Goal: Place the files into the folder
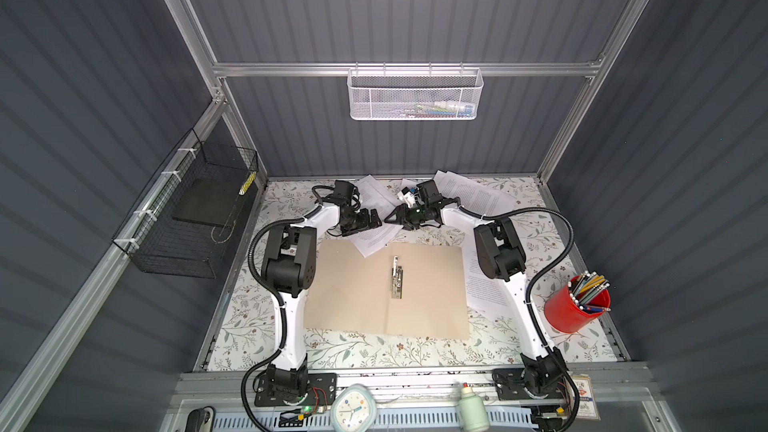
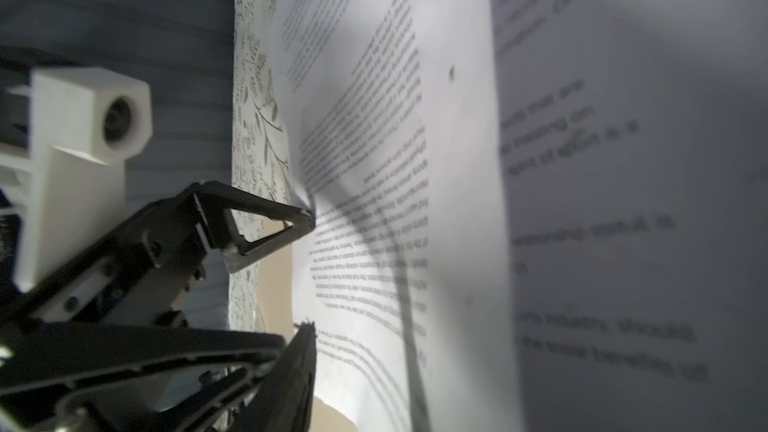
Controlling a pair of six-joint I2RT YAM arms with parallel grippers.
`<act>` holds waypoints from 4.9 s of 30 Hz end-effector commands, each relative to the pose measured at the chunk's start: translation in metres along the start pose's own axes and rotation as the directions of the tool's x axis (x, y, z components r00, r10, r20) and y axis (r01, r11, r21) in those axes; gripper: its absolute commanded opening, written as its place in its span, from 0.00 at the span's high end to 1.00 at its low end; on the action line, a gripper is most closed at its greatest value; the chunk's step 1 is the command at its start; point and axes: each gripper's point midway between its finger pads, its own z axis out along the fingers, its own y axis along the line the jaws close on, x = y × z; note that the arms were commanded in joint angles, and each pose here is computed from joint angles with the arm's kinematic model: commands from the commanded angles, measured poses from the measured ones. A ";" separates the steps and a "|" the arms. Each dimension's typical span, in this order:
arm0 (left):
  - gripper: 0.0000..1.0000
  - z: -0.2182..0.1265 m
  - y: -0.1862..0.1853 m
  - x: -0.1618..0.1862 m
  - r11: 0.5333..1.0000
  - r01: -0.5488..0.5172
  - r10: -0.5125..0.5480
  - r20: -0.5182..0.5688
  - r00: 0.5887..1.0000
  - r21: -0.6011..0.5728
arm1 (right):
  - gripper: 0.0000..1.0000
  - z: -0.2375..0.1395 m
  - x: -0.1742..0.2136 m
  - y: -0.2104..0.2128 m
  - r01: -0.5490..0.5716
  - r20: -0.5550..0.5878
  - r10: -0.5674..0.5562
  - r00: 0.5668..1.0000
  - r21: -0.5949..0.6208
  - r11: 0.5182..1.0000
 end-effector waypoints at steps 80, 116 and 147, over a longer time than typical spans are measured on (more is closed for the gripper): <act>1.00 -0.088 -0.127 0.036 0.813 0.187 -0.167 -0.087 0.982 0.552 | 0.01 -0.202 0.122 -0.030 -0.336 0.312 0.306 0.899 0.046 0.941; 1.00 -0.151 -0.196 0.027 0.795 0.067 -0.056 -0.037 0.998 0.602 | 0.32 -0.239 0.048 0.056 0.070 0.408 0.126 0.904 -0.432 0.899; 0.09 -0.096 -0.068 0.166 0.991 -0.098 0.083 -0.151 0.985 -0.095 | 1.00 -0.226 0.061 0.021 -0.100 0.375 0.159 0.913 -0.173 0.980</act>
